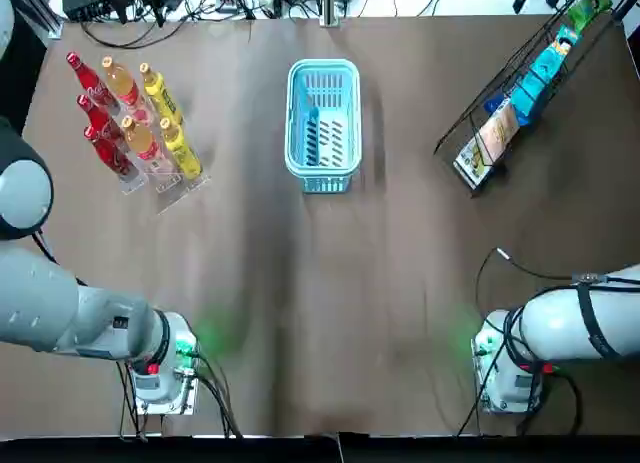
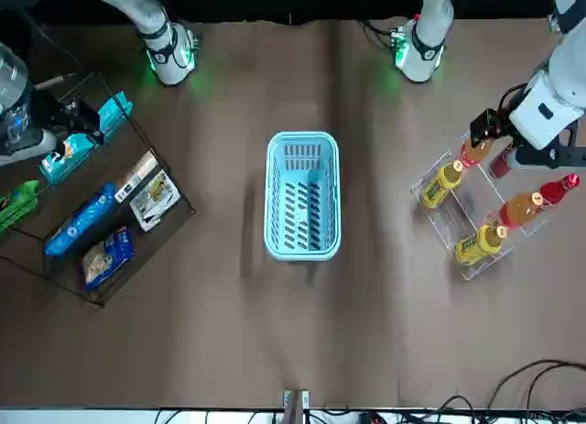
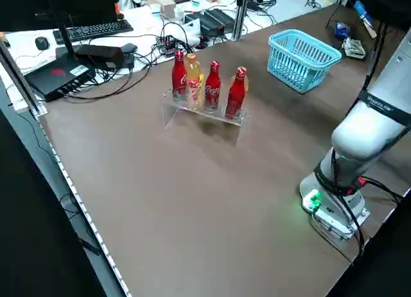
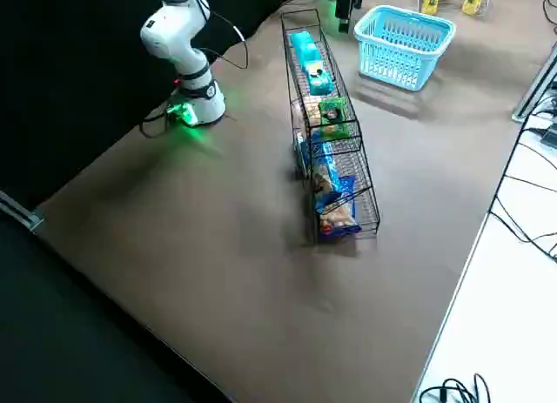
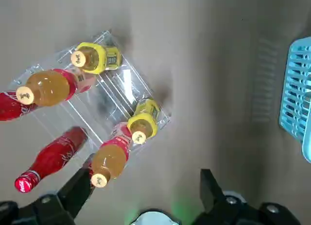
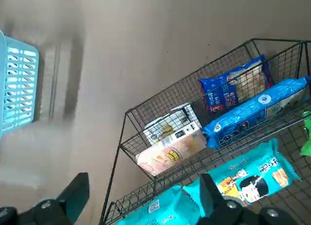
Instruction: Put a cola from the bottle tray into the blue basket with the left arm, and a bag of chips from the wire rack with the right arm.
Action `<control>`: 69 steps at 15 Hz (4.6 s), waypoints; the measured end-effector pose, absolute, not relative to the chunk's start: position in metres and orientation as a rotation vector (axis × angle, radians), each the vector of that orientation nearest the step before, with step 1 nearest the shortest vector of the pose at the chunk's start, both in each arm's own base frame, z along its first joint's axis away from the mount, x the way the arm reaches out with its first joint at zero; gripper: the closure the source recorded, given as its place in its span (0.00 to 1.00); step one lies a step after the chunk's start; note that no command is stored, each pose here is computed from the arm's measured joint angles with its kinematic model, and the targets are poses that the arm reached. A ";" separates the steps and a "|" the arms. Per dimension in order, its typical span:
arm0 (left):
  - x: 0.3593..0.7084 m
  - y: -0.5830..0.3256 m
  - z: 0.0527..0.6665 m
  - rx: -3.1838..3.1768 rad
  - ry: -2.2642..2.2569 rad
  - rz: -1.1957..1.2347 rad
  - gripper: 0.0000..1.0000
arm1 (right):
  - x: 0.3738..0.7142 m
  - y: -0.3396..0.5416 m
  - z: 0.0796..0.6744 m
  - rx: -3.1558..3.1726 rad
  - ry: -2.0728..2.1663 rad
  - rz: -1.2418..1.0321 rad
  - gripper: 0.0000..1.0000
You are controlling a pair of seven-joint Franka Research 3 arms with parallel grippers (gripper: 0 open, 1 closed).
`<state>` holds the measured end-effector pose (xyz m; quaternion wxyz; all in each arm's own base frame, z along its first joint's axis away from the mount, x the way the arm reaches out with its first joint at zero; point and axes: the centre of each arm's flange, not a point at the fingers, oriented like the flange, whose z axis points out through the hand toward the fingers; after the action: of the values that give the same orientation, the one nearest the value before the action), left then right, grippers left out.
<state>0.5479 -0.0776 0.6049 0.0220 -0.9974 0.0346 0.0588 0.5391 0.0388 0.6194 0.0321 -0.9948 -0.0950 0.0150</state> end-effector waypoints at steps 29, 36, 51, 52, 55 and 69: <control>0.456 0.121 0.472 -3.082 -0.062 0.145 0.33 | 0.527 0.027 0.599 -2.953 -1.163 0.380 0.00; 0.456 0.121 0.472 -3.082 -0.063 0.145 0.52 | 0.532 0.003 0.585 -2.979 -1.147 0.402 0.03; 0.461 0.123 0.522 -3.084 -0.082 0.202 0.68 | 0.539 -0.006 0.543 -3.005 -1.193 0.500 0.68; 0.463 0.122 0.537 -3.084 -0.084 0.207 0.68 | 0.539 -0.006 0.543 -3.006 -1.192 0.500 0.76; 0.467 0.122 0.578 -3.083 -0.089 0.197 0.68 | 0.539 -0.009 0.544 -3.008 -1.184 0.500 0.95; 0.481 0.015 0.650 -3.159 -0.410 0.265 0.68 | 0.535 -0.006 0.610 -3.036 -1.165 0.447 0.95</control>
<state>0.4806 0.0149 0.6502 -0.0276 -0.9879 -0.1281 0.0830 0.5348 -0.0055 0.6105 -0.0702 -0.9227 -0.3540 0.1359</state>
